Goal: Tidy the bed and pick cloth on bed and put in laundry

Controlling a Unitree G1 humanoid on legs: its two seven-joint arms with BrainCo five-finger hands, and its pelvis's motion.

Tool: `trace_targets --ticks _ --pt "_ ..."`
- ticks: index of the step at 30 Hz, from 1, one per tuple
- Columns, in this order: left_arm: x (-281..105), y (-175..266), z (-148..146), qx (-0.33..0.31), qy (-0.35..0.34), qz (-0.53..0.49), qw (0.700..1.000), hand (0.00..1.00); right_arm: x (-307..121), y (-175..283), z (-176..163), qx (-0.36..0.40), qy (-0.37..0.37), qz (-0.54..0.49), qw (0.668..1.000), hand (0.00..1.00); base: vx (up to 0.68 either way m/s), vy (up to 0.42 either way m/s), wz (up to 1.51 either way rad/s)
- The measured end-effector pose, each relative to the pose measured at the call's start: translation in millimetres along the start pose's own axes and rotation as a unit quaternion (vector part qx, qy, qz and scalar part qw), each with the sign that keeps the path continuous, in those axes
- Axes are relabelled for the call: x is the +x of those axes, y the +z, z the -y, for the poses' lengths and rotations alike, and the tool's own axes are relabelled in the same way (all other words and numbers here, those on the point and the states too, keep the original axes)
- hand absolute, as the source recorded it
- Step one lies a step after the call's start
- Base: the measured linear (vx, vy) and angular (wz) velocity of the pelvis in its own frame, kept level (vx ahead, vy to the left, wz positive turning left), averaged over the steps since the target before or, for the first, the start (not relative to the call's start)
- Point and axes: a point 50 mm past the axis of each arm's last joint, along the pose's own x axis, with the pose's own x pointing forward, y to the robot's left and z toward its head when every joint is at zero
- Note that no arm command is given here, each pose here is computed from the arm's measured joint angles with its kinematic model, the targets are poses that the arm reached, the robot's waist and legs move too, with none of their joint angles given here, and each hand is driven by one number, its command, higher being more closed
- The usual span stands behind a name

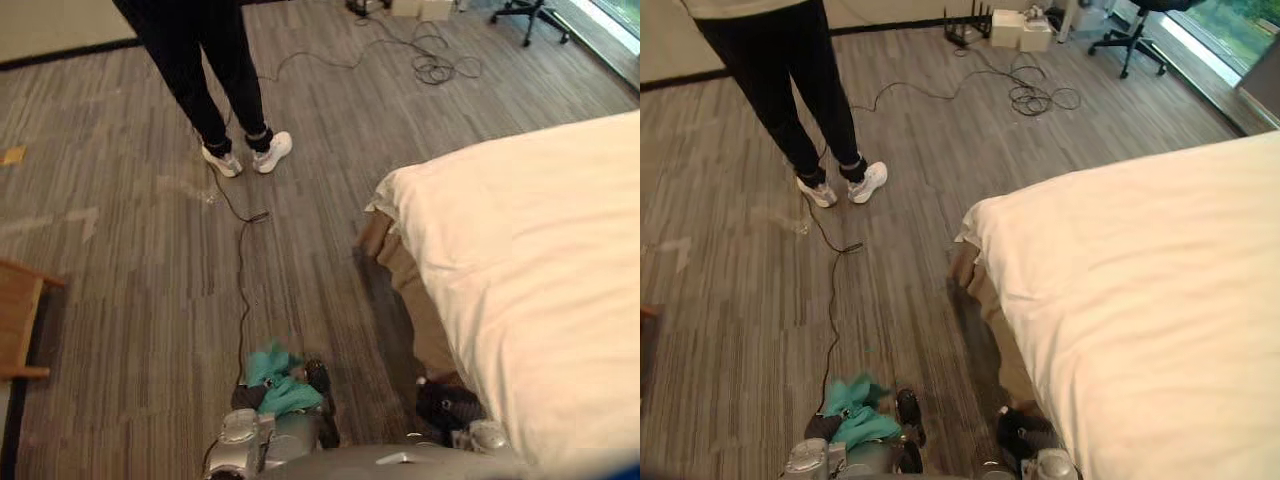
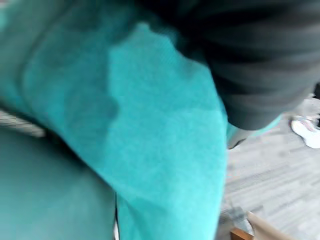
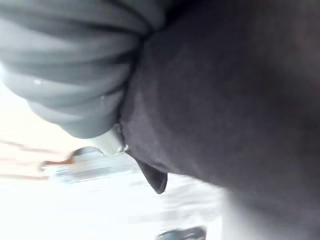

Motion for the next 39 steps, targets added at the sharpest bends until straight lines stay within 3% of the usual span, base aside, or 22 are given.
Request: trace_targets --ticks 12,13,23,26,30,39 --pt "2.5 6.5 14.6 0.098 -0.045 0.013 0.994 1.0 3.4 11.4 2.7 0.058 -0.012 0.007 0.998 1.0 -0.03 0.108 0.6" --pt "5.1 2.6 14.6 0.145 -0.068 0.003 0.987 1.0 -1.0 11.2 -11.5 0.087 0.009 0.02 0.996 1.0 -0.05 0.07 0.19" --pt "4.2 1.6 19.0 0.135 -0.079 0.0 0.988 1.0 1.8 0.1 -2.9 0.115 -0.008 -0.011 0.993 1.0 0.06 -0.016 0.05" --pt "5.3 0.6 12.4 0.102 -0.064 -0.008 0.993 1.0 3.7 -3.8 0.0 0.135 -0.016 -0.028 0.99 1.0 0.11 -0.029 0.06" --pt "4.8 8.2 6.5 -0.007 -0.025 0.005 1.0 1.0 4.1 -14.1 19.8 0.157 -0.046 -0.047 0.985 1.0 -0.06 -0.149 -0.39" --pt "0.5 -4.1 7.6 -0.021 -0.026 -0.01 0.999 1.0 3.6 -16.3 39.7 0.15 -0.075 -0.047 0.985 1.0 -0.18 -0.01 -0.13"
